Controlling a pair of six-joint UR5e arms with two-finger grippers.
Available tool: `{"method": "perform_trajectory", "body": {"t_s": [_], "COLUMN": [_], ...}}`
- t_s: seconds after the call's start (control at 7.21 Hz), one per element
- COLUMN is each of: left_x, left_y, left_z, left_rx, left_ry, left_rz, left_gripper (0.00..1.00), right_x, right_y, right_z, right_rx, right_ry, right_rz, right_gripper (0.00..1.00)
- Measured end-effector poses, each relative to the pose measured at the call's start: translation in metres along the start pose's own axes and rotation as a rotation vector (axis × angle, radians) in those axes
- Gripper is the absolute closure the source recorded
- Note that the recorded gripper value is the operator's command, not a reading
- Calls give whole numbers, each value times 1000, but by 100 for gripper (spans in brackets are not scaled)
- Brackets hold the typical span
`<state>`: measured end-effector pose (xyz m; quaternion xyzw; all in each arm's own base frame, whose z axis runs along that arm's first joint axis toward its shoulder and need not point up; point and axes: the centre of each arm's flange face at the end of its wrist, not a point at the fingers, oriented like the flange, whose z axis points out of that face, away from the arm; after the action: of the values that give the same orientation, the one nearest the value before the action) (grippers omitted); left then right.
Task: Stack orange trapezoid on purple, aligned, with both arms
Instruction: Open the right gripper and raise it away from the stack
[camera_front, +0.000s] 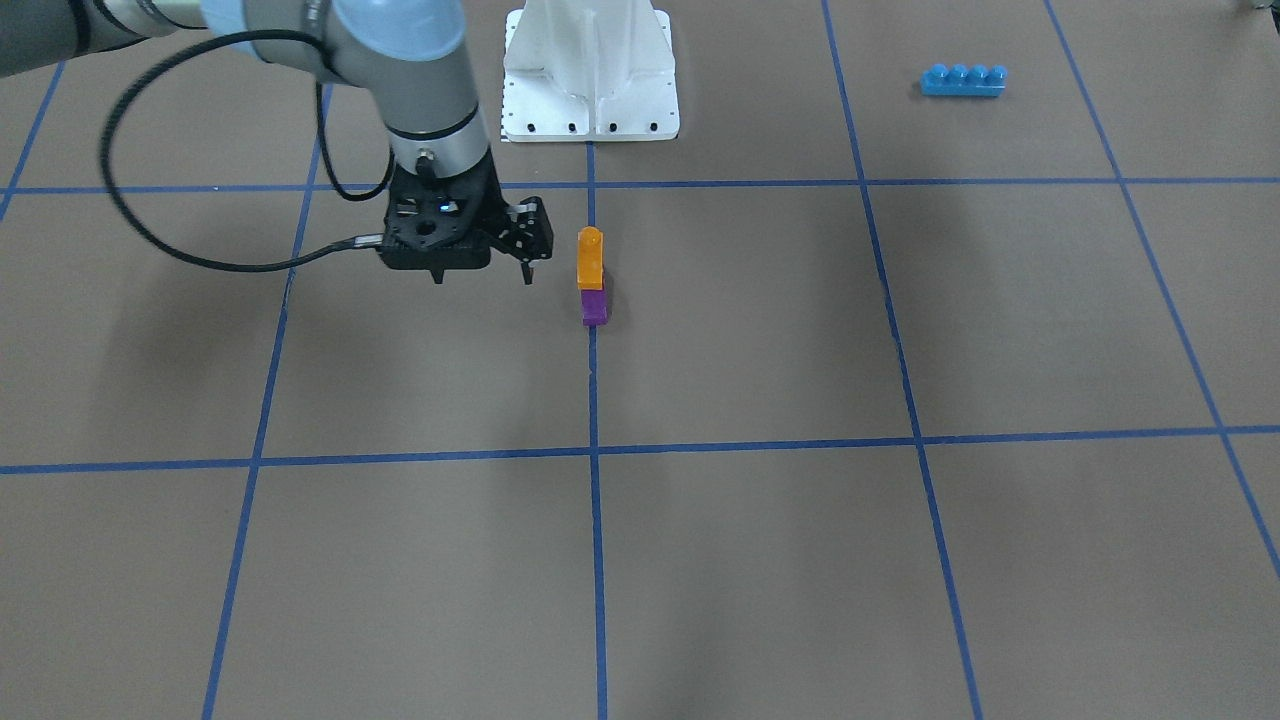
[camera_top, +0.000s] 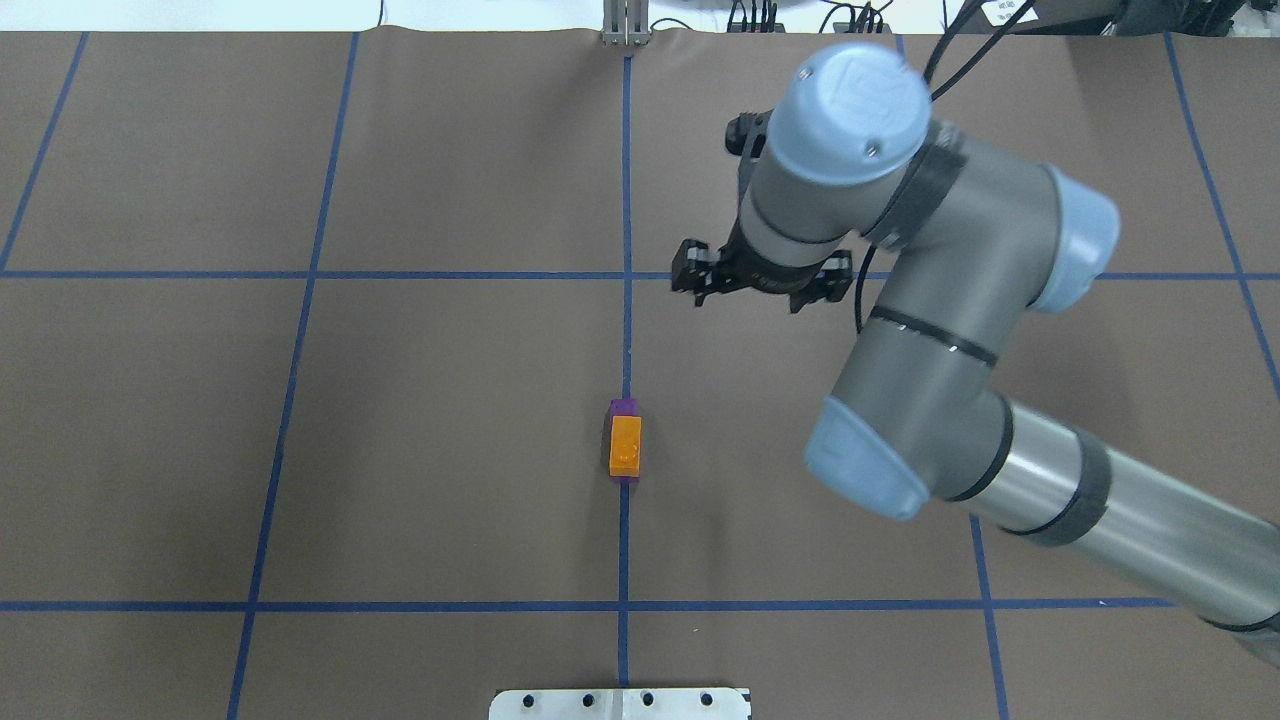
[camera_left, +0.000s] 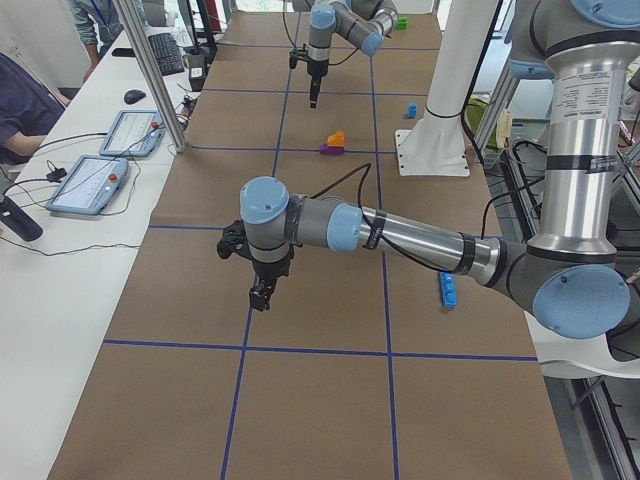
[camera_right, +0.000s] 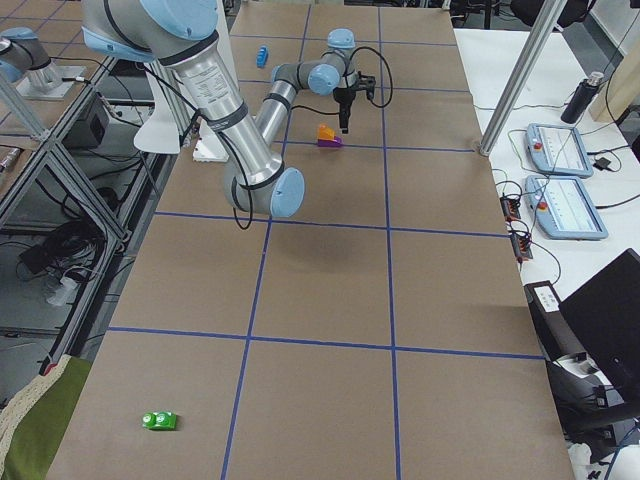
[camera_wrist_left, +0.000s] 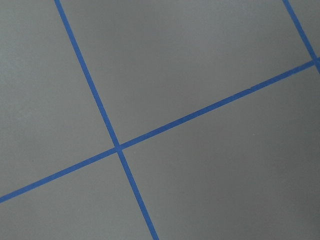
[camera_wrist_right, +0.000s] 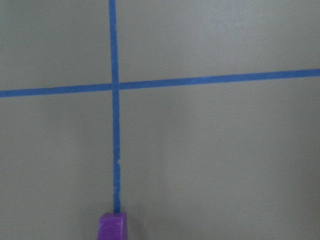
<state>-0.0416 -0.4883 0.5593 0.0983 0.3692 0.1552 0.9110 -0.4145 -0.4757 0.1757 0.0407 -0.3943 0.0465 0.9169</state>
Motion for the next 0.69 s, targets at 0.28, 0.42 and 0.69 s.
{"method": "perform_trajectory", "body": {"t_s": [0.28,0.42,0.69], "left_x": [-13,-21,-30], "left_y": [11,19,30], "left_z": [3,8,16], "left_rx": [-3,-14,-28], "left_ry": [-9,-11,-6], "left_rz": [-36,-57,-80], "left_gripper": [0,0,0], "right_x": [117,183,333], "right_y": [-52,-69,-83], "right_z": [-35,-40,-49], "right_rx": [-1,-8,-67], "right_ry": [41,75,113], "right_rz": [-87,-147,-266], "right_gripper": [1,1,1]}}
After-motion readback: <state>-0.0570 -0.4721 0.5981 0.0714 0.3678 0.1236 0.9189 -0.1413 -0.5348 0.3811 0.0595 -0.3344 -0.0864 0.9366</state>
